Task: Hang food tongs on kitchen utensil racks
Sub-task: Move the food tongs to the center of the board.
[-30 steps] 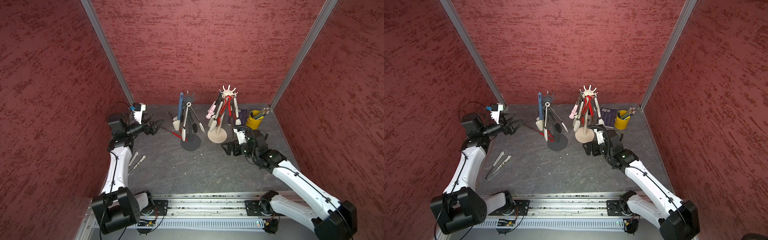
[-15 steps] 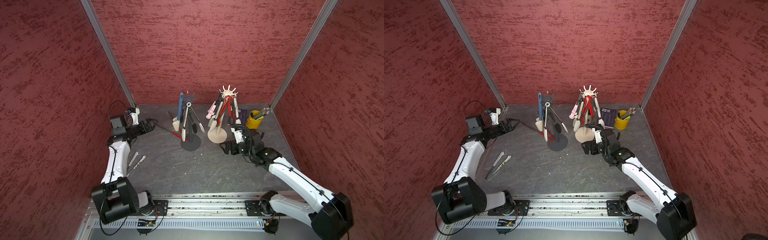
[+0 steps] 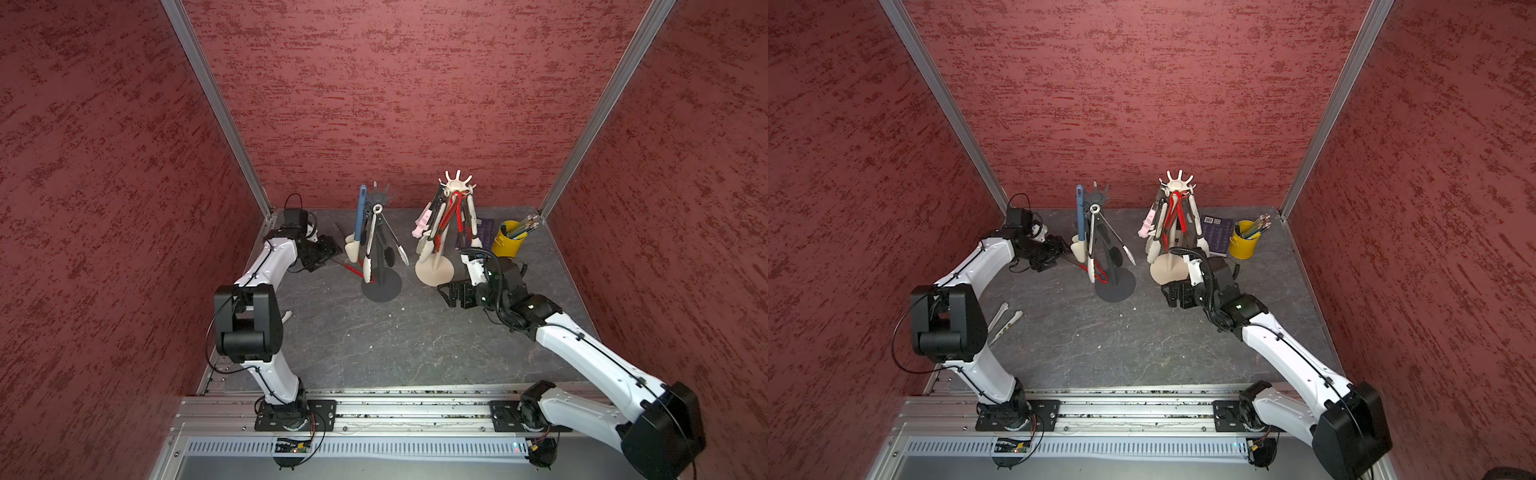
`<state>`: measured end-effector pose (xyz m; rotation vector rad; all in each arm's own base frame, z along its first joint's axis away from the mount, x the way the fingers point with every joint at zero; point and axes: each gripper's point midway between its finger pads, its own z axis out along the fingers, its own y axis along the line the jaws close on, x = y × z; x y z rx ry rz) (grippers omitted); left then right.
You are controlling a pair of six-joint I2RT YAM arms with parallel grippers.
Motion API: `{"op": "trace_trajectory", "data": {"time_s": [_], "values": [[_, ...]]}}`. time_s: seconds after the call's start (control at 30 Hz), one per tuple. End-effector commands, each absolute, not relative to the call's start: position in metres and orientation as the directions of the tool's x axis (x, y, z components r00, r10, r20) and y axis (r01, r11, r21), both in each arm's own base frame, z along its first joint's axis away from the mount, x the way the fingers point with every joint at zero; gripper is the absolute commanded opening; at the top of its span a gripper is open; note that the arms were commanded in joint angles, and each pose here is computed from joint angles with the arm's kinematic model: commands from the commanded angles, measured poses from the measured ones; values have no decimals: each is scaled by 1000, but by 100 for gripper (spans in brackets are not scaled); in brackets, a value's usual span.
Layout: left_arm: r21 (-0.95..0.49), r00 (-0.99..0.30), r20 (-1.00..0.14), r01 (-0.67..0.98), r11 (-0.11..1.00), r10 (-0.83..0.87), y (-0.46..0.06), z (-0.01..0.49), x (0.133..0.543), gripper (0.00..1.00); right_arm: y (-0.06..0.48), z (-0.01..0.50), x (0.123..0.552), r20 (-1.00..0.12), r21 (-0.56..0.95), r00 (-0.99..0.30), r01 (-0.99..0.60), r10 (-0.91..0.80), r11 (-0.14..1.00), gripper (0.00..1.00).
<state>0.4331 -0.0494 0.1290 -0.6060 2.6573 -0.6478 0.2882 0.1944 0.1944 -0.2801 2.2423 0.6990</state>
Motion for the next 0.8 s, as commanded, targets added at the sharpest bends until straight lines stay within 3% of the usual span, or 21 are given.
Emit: {"op": "trace_trajectory", "data": {"time_s": [0.0, 0.2, 0.77], "values": [[-413, -834, -111, -456, 788, -541, -40, 112, 430, 70, 191, 204, 286, -742, 415, -669, -397, 52, 818, 99], [-388, -780, 6, -579, 717, -626, -47, 80, 441, 60, 186, 201, 279, -739, 423, -671, -388, 64, 819, 99], [-339, -647, 76, -732, 591, -758, -48, 41, 466, 61, 184, 195, 269, -736, 442, -673, -391, 77, 808, 99]]}}
